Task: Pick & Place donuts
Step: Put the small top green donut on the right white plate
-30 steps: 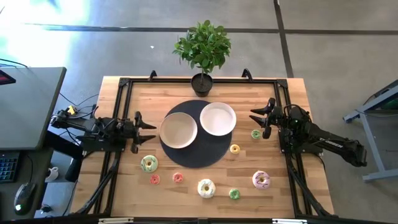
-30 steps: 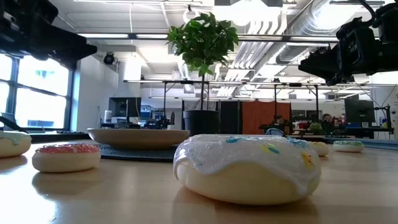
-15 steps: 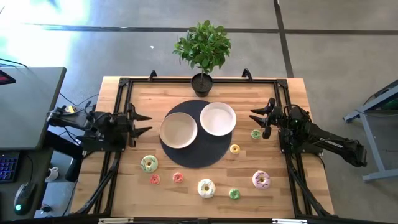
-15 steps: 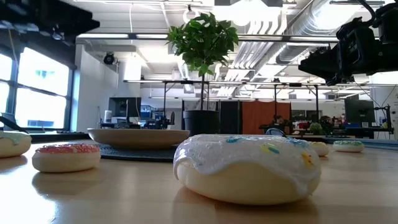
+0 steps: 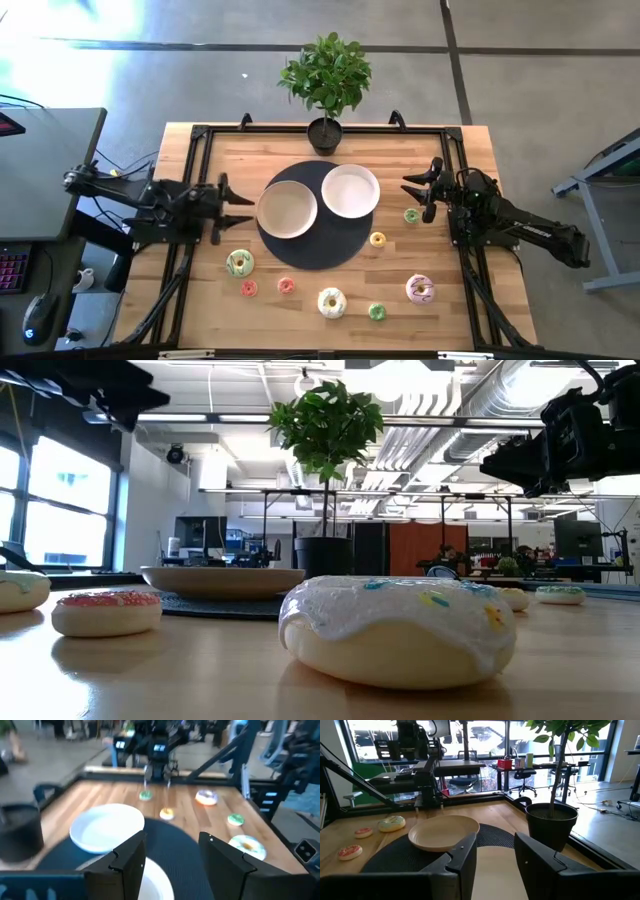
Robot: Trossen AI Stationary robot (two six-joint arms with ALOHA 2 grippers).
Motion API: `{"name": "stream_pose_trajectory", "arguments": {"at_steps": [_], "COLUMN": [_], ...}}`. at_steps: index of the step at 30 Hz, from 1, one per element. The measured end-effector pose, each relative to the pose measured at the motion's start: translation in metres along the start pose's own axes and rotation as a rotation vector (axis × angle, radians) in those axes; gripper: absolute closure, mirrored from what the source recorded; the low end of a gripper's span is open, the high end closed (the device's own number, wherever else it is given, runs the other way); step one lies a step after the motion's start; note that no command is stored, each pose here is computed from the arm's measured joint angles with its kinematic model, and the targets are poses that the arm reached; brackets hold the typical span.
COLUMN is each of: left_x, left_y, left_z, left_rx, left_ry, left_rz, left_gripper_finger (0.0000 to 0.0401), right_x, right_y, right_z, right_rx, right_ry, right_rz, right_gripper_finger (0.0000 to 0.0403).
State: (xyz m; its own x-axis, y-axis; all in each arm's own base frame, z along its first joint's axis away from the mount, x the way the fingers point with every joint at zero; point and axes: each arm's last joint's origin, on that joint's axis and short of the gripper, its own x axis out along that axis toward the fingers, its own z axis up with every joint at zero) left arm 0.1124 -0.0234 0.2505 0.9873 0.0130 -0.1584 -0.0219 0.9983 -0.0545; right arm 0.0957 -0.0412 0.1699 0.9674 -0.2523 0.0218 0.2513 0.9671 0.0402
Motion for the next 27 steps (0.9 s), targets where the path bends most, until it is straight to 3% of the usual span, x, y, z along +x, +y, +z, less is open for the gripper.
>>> {"name": "stream_pose_trajectory", "arguments": {"at_steps": [6,11,16,21,25,27], "left_x": [0.011,0.016,0.016,0.016,0.016,0.016], "left_y": [-0.001,-0.001,-0.001,-0.002,-0.002,-0.001], "left_z": [-0.005,-0.006,-0.002,-0.002,-0.002,-0.002], "left_rx": [-0.039,-0.032,-0.038,-0.037,-0.019,-0.013], "left_ry": [0.061,0.068,0.025,0.022,0.023,0.022], "left_rz": [0.06,0.11,0.107,0.107,0.107,0.109], "left_gripper_finger": [0.0222,0.0222,0.0222,0.0222,0.0222,0.0222], "right_x": [0.0,0.0,-0.001,-0.001,-0.003,-0.002], "right_y": [0.0,0.001,-0.003,-0.003,-0.001,0.0], "right_z": [0.002,0.005,0.008,0.01,0.038,0.052], "right_rx": [-0.051,0.024,0.082,0.094,0.176,0.186], "right_ry": [-0.025,-0.053,-0.095,-0.095,-0.118,-0.009], "right_rz": [-0.012,0.011,-0.106,-0.109,-0.09,-0.091], "right_gripper_finger": [0.0274,0.0274,0.0274,0.0274,0.0282,0.0288]}}
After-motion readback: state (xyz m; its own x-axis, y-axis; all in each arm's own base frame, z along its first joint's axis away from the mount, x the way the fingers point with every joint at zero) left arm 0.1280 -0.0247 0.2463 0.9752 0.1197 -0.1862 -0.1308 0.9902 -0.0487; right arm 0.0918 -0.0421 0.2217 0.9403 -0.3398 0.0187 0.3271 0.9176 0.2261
